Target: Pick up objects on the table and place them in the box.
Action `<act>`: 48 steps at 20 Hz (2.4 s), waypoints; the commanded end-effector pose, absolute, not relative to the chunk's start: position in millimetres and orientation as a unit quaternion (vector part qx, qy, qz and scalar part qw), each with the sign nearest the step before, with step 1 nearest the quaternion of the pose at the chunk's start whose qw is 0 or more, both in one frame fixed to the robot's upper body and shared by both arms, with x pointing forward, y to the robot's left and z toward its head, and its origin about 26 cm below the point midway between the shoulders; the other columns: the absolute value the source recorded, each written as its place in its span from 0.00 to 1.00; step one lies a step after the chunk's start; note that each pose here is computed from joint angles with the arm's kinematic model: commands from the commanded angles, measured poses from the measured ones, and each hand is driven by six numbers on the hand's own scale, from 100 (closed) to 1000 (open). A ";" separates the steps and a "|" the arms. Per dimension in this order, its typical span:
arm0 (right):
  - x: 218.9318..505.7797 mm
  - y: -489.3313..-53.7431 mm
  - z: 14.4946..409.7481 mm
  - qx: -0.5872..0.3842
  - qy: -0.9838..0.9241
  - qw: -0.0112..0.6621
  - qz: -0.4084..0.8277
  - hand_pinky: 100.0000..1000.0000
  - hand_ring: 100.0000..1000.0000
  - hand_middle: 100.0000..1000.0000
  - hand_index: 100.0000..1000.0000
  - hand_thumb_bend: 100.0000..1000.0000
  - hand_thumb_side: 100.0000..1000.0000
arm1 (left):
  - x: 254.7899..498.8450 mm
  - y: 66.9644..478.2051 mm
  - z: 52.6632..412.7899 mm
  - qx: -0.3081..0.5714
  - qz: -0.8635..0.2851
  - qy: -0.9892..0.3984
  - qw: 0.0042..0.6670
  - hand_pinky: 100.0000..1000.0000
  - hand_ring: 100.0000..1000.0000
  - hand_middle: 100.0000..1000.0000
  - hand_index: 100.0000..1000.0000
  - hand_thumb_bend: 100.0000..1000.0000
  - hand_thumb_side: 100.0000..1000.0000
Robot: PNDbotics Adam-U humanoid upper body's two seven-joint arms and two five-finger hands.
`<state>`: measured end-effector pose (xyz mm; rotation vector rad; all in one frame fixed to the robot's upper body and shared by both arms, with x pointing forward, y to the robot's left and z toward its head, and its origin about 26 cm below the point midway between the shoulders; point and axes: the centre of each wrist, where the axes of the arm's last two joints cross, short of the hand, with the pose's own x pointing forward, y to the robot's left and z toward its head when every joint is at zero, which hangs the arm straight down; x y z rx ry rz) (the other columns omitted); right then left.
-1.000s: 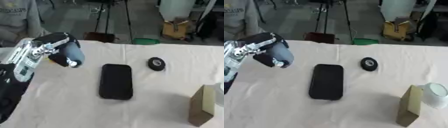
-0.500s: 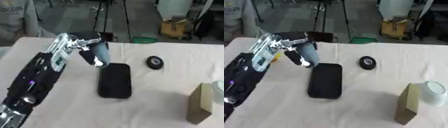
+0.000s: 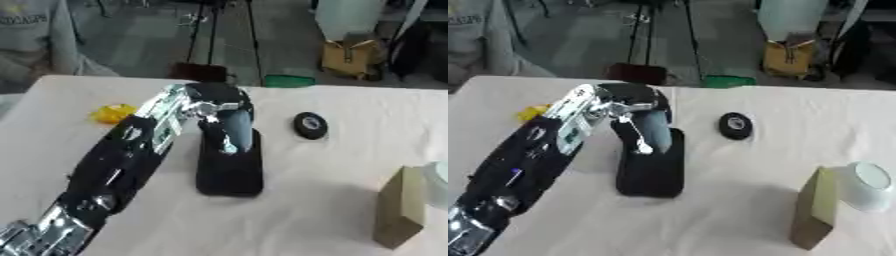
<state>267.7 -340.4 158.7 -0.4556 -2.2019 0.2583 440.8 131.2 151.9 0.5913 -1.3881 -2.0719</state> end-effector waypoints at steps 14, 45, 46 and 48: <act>266.5 -339.3 168.4 -0.181 -0.887 0.410 0.108 0.54 0.53 0.74 0.83 0.54 0.51 | 443.5 134.9 128.6 0.257 -0.777 -0.526 0.233 0.89 0.83 0.86 0.87 0.40 0.74; 263.7 -345.5 168.0 -0.203 -0.885 0.407 0.100 0.54 0.52 0.74 0.83 0.53 0.51 | 304.0 316.5 195.8 0.217 -0.136 -0.894 0.367 0.38 0.65 0.71 0.81 0.16 0.91; 263.5 -345.7 167.7 -0.203 -0.884 0.408 0.100 0.54 0.52 0.74 0.83 0.53 0.51 | 302.7 316.3 195.6 0.216 -0.132 -0.895 0.367 0.38 0.65 0.71 0.81 0.16 0.91; 263.6 -346.0 168.2 -0.204 -0.885 0.407 0.100 0.54 0.52 0.74 0.83 0.53 0.51 | 300.6 315.8 195.5 0.215 -0.124 -0.897 0.366 0.38 0.64 0.71 0.80 0.16 0.90</act>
